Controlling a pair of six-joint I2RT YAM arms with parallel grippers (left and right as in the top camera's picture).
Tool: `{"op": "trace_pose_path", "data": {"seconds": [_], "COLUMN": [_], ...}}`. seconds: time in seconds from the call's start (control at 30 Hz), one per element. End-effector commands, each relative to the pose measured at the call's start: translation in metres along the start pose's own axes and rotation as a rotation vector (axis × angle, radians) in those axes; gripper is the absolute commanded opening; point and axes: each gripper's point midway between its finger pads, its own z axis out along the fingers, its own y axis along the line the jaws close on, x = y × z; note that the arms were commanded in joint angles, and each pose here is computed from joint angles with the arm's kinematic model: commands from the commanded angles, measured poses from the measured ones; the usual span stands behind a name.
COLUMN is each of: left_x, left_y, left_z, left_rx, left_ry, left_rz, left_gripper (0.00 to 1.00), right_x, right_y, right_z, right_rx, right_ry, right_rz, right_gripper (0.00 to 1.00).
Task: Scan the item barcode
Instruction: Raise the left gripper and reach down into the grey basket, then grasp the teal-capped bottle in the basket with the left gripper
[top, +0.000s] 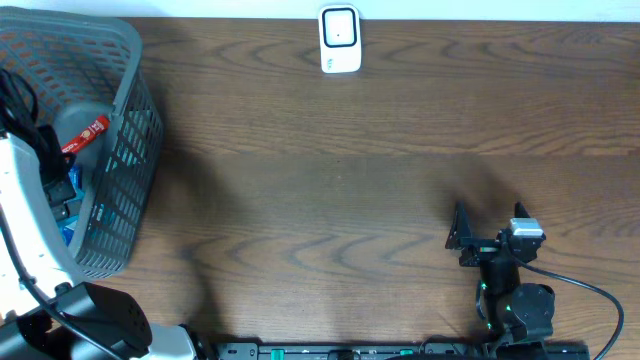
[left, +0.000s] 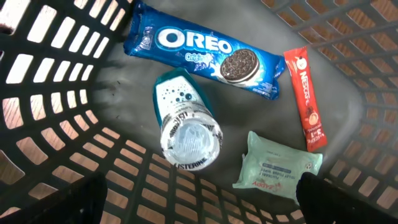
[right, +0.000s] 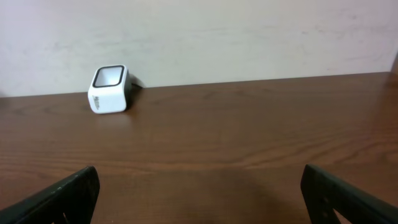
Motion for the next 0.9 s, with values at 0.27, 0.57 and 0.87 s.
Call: {"op": "trace_pose_path", "data": {"seconds": [0.27, 0.57, 0.87], "left_x": [-0.006, -0.001, 0.002], "left_y": [0.014, 0.022, 0.020], "left_z": [0.013, 0.034, 0.054], "left_rx": [-0.072, -0.108, -0.129], "left_ry": [-0.021, -0.022, -0.029], "left_rz": [-0.101, -0.125, -0.120], "left_gripper": [0.98, 0.98, 0.98], "right_x": [0.001, 0.001, 0.001], "right_y": [0.000, 0.000, 0.000], "right_z": [0.000, 0.000, 0.000], "right_rx": [0.003, 0.003, 0.003], "right_ry": [0.002, 0.002, 0.002], "right_rz": [-0.015, -0.015, -0.015], "right_gripper": [0.99, 0.99, 0.99]}}
